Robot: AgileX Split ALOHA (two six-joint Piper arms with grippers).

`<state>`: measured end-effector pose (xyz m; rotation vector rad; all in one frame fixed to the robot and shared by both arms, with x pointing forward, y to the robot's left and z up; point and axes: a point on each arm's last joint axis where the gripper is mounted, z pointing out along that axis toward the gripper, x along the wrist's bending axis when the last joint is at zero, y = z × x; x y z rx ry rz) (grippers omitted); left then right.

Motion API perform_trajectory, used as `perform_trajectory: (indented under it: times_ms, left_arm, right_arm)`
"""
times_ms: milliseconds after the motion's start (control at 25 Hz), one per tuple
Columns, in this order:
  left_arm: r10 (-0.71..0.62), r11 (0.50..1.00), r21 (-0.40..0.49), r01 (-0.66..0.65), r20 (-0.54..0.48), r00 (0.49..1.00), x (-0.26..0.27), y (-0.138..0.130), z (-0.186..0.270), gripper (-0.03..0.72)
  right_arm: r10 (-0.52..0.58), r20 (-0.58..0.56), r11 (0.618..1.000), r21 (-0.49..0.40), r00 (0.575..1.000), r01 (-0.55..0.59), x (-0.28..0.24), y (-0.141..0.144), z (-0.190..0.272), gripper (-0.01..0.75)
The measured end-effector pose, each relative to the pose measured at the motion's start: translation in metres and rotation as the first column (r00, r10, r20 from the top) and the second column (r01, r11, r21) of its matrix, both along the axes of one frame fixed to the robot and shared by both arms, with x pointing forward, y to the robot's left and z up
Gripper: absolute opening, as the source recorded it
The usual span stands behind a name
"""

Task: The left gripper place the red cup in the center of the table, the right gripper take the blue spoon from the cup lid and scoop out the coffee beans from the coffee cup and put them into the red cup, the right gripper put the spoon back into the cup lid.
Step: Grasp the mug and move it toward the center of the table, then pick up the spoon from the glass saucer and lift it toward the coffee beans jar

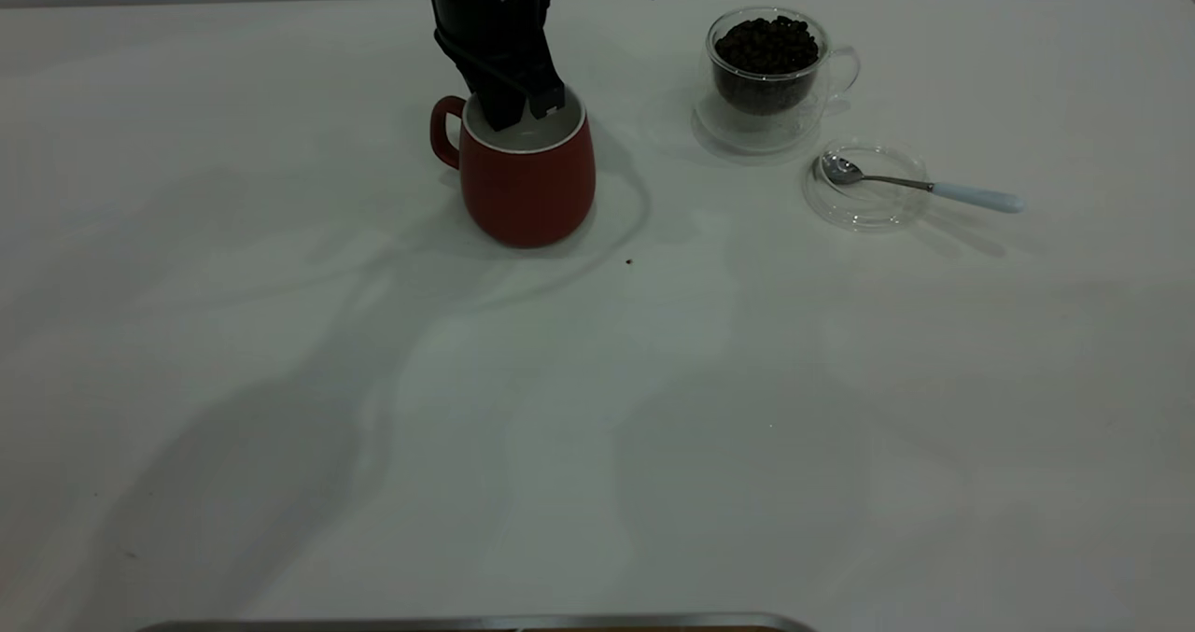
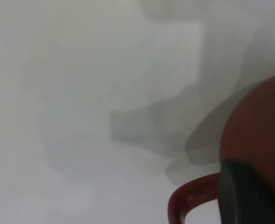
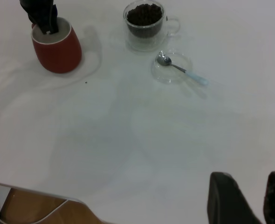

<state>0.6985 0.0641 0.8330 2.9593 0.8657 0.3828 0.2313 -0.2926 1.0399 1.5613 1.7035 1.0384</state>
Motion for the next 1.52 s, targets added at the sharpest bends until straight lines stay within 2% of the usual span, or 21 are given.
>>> perform_trajectory:
  times_ms: [680,800,1000,1120,1320,1520]
  left_arm:
    - [0.014,1.000,-0.011,-0.015,-0.029,0.999,-0.002,-0.001,-0.006,0.104]
    - [0.018,1.000,-0.010,-0.018,-0.035,0.999,-0.002,-0.001,-0.005,0.170]
    - [0.037,0.999,-0.036,-0.038,-0.040,0.999,-0.002,-0.004,0.001,0.414]
    - [0.040,0.998,-0.038,-0.041,-0.037,0.999,-0.001,-0.004,0.007,0.517]
    - [0.057,0.998,-0.028,-0.058,-0.045,0.997,0.000,-0.004,0.040,0.566]
    - [0.082,0.996,-0.022,-0.083,-0.044,0.996,-0.006,0.001,0.115,0.567]
  right_arm:
    - [0.000,0.000,1.000,0.001,1.000,0.000,0.000,0.000,0.000,0.242]
    - [0.000,0.000,1.000,0.001,1.000,0.000,0.000,0.000,0.000,0.242]
    - [0.000,0.000,1.000,0.001,1.000,0.000,0.000,0.000,0.000,0.242]
    - [0.000,0.000,1.000,0.001,1.000,0.000,0.000,0.000,0.000,0.242]
    - [0.000,0.000,1.000,0.001,1.000,0.000,0.000,0.000,0.000,0.242]
    - [0.000,0.000,1.000,0.001,1.000,0.000,0.000,0.000,0.000,0.242]
